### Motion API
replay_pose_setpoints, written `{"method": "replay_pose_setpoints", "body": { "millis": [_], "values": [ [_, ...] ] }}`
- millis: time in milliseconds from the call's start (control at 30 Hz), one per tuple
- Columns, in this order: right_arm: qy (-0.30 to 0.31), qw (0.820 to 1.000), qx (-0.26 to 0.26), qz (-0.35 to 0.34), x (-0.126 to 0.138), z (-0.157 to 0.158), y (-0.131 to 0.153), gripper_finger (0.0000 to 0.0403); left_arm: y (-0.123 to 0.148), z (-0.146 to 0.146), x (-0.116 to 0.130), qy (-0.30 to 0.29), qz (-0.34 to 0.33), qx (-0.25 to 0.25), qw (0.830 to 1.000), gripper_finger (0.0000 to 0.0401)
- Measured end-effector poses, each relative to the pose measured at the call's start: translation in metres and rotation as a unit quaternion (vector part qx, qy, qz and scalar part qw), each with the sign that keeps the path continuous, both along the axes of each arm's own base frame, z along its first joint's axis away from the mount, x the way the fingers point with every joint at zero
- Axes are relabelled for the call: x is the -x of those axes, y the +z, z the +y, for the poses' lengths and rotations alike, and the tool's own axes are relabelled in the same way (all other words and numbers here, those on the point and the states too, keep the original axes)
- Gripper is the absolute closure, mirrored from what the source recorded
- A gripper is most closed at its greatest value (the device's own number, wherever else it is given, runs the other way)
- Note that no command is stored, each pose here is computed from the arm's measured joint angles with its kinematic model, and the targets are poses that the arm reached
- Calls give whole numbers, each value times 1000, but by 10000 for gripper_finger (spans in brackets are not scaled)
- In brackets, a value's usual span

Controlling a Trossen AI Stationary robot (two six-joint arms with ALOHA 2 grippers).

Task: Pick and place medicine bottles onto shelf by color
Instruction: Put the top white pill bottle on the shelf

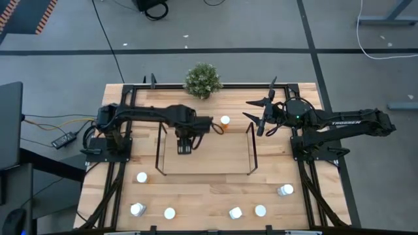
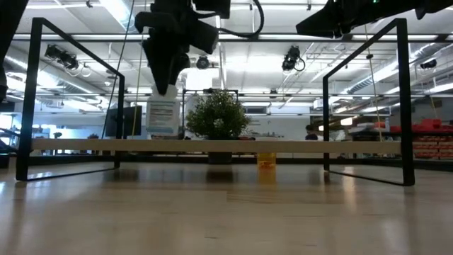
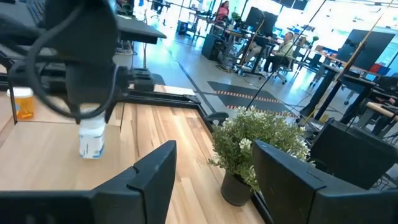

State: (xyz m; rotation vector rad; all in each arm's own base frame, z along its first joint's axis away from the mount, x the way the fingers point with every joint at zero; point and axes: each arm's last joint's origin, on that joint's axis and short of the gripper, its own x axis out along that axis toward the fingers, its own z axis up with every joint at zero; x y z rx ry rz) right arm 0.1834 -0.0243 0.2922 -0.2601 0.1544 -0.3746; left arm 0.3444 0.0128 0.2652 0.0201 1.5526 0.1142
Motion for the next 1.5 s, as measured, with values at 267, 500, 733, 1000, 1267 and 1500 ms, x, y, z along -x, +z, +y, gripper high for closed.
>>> {"method": "replay_pose_setpoints", "body": {
  "millis": [267, 500, 733, 1000, 1267, 1500],
  "values": [
    [0, 1000, -2, -1, 0, 0, 0, 185, -16, -14, 15, 51, 17, -2, 999, 191],
    [0, 1000, -3, -1, 0, 0, 0, 185, -17, 3, 23, 73, -2, -11, 997, 210],
    [0, 1000, -3, -1, 0, 0, 0, 185, -22, 18, 33, 87, 25, -12, 996, 191],
    [0, 1000, -3, -1, 0, 0, 0, 185, -24, 26, 33, 83, 30, -29, 996, 195],
    [0, 1000, -2, -1, 0, 0, 0, 185, -24, 18, 30, 74, 23, -31, 997, 172],
    [0, 1000, -2, -1, 0, 0, 0, 185, -24, 8, 30, 59, 25, -28, 998, 136]
  ]
}}
